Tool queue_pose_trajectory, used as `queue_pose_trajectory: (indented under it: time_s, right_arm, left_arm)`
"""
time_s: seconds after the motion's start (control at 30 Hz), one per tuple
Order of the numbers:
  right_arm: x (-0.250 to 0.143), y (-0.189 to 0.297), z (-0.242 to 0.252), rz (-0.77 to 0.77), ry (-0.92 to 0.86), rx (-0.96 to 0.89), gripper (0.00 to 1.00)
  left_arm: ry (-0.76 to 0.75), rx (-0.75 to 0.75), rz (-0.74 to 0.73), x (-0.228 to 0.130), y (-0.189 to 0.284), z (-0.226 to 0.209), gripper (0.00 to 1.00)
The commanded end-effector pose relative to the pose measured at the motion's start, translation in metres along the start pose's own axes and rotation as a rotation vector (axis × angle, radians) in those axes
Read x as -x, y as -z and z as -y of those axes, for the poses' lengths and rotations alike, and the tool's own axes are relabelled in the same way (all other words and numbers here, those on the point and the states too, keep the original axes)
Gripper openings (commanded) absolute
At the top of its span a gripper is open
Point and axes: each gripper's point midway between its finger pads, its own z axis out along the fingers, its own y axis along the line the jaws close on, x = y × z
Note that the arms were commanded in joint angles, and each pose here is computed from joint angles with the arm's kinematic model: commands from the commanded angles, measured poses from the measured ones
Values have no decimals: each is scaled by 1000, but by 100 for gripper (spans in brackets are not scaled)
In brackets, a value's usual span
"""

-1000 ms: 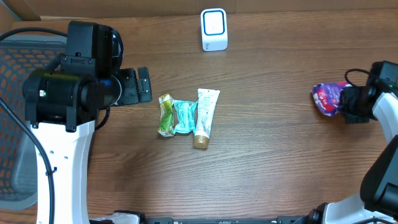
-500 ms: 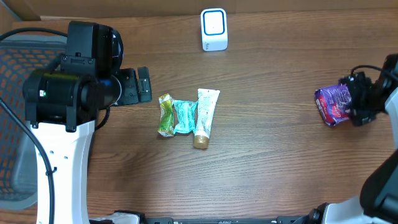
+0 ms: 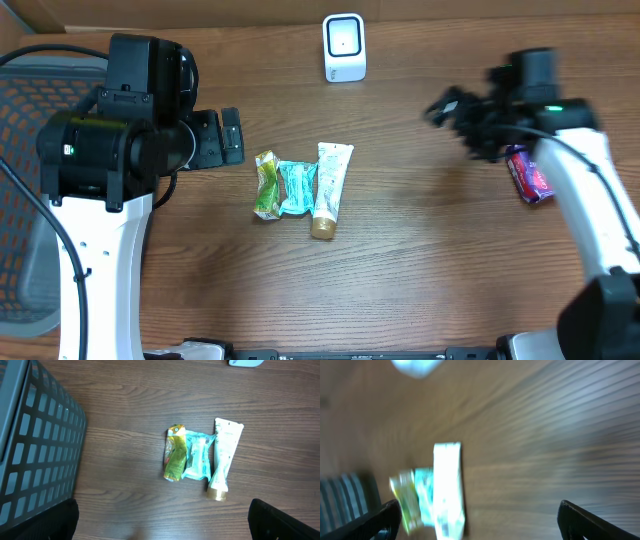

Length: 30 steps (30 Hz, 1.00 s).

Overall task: Scan the item barcode
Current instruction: 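Move the right gripper over the white tube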

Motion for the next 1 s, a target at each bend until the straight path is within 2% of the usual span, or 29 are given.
queue_pose_trajectory:
  time_s: [0.0,0.2,0.4,0.97]
  right_arm:
    - [-25,-34,-17,-112,74,20,100]
    - [-74,-87,-42,-303,173,97,100]
    - [-108,-120,-43,-418,192,93,100]
    - [-147,-164,-40,-511,173,60,100]
  left_arm:
    - [14,0,6,1,1,0,100]
    - [14,1,6,1,1,0,100]
    - [14,1,6,1,1,0,100]
    - [14,1,6,1,1,0,100]
